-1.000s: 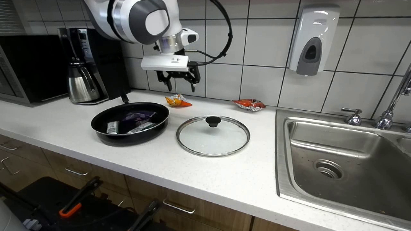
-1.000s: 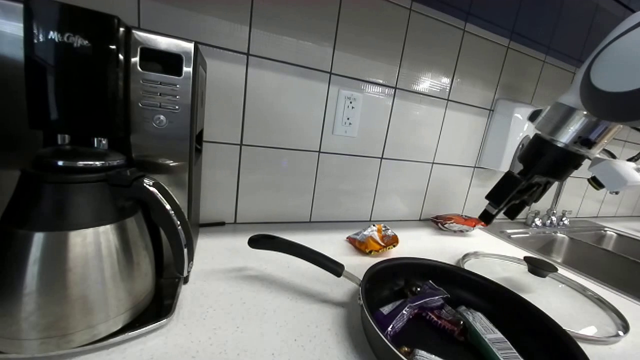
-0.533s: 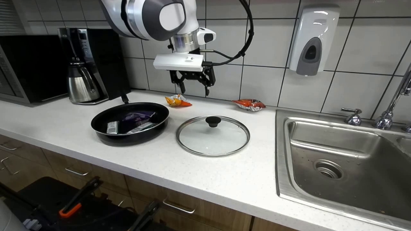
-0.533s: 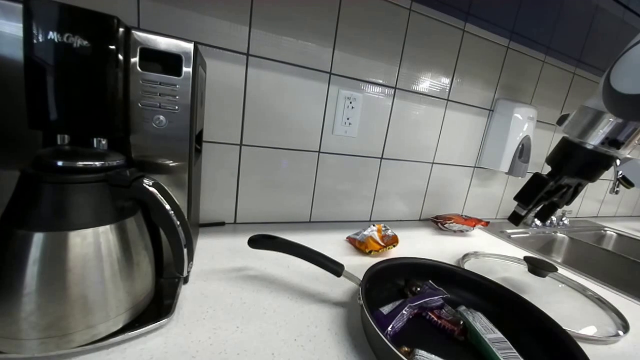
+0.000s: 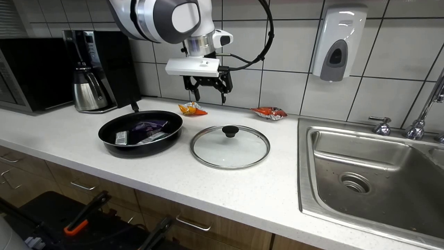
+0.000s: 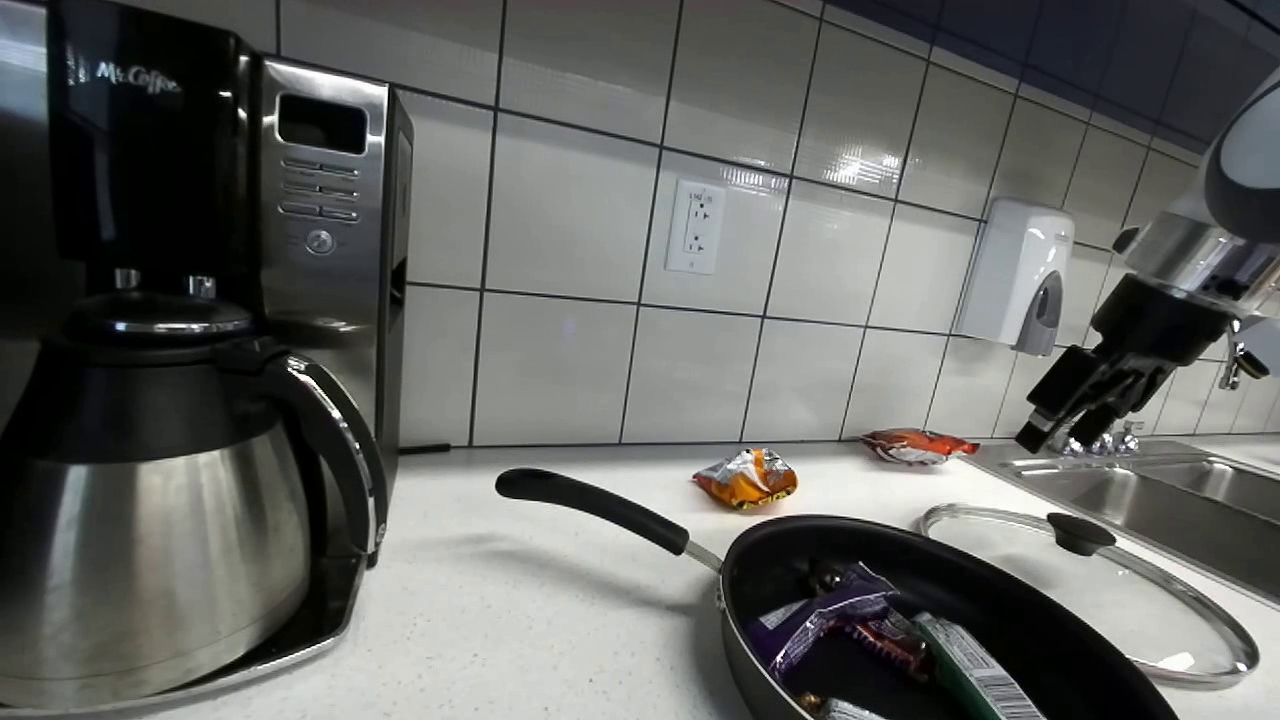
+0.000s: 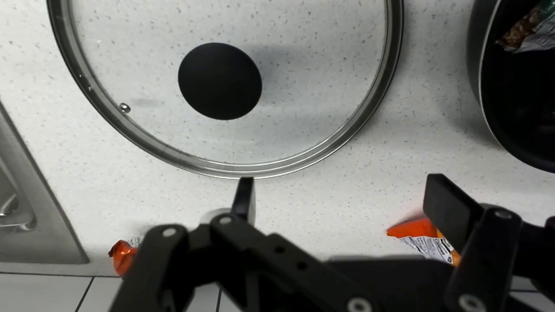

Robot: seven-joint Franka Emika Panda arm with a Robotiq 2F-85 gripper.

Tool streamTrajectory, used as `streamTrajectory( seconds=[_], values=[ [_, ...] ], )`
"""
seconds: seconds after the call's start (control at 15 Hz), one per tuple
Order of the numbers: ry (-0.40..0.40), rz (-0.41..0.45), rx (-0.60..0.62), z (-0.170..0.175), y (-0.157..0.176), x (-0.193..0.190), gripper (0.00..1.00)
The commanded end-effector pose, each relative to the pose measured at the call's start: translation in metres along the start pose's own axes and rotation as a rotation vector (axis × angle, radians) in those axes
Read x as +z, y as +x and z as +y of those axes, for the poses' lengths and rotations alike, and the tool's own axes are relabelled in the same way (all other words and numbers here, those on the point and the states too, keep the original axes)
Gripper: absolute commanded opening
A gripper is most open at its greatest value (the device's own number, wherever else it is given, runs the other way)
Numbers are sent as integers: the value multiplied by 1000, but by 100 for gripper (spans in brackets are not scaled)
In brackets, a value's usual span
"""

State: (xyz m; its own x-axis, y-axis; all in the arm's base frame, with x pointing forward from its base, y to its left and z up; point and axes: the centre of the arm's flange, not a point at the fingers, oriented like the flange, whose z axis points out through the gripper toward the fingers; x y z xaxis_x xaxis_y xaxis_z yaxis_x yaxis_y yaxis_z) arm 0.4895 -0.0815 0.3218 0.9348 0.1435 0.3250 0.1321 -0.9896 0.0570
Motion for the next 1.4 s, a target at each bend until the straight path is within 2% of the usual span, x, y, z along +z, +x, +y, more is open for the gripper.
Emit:
streamTrajectory(
  seconds=[0.0, 0.13, 0.2, 0.53, 0.67, 0.93, 1.07, 1.33],
  values=[
    [0, 0, 0, 0, 0, 0, 100],
    [0, 0, 0, 0, 0, 0, 100],
    [-27, -5, 16, 6, 2, 3, 100],
    [-60, -92, 108, 49, 1, 20, 100],
    [-32, -114, 125, 62, 0, 28, 100],
    [73, -148, 153, 70, 7, 48, 100],
    [88, -176, 171, 73, 9, 54, 100],
    [66, -217, 187, 80, 8, 54, 100]
  ],
)
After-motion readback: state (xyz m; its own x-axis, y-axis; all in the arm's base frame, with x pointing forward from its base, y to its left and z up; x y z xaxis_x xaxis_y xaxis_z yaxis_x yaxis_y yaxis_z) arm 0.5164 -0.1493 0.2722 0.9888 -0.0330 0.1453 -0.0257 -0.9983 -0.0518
